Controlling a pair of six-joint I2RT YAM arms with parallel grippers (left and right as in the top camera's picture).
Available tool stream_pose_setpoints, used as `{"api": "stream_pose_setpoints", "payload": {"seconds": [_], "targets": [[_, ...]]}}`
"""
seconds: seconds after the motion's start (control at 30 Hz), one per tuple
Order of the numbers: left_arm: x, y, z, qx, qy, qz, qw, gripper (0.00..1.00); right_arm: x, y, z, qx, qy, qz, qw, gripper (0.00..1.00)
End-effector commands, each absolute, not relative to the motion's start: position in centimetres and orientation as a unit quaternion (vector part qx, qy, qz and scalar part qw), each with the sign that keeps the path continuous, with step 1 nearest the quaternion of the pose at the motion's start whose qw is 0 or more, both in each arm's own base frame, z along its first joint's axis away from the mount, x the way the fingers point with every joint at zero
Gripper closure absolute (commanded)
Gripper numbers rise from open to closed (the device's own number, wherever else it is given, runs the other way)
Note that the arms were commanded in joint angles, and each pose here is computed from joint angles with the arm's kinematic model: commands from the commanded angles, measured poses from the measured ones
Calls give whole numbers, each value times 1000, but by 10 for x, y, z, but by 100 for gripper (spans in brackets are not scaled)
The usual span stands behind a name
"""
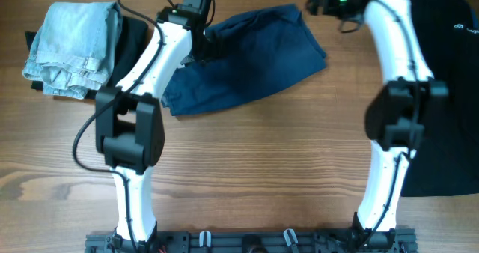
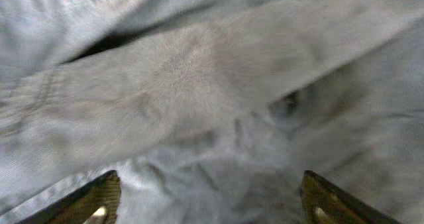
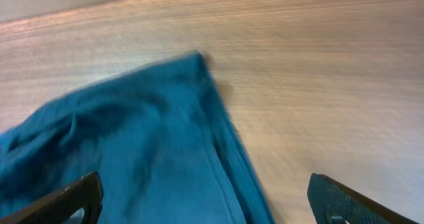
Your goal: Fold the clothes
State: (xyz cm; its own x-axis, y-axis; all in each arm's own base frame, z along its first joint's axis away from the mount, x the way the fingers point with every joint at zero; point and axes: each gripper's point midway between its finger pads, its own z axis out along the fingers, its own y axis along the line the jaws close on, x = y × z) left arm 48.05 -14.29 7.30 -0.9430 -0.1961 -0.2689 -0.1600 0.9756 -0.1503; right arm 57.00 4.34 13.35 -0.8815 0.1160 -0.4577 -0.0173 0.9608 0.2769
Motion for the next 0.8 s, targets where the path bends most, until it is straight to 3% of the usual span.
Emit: {"api": "stream_pose_setpoints", "payload": {"seconds": [0.0,0.2,0.27,0.37,0.5,0.67,0.77], "targets": [[488,-138,158,-91,966,-88,227,10,539,36,128,8,971,148,185,0],[457,-133,216,-88,959,-105,246,5,493,42,78,7,988,136,79,0],[440,-127,236,-89,958,-106,252,5,486,37,61,3,994,88,63,5],[428,-115,261,-96,952,-96,275,5,491,22,55,21,997,0,76,5],[417,-91,279,-115,947,-60,295,5,513,21,59,29,992,-9,121,9],[406,-71,274,-133,952,-44,272,4,525,23,56,18,990,-6,142,26],[404,-63,271,-142,953,-39,265,6,525,33,45,-4,991,14,132,30]]}}
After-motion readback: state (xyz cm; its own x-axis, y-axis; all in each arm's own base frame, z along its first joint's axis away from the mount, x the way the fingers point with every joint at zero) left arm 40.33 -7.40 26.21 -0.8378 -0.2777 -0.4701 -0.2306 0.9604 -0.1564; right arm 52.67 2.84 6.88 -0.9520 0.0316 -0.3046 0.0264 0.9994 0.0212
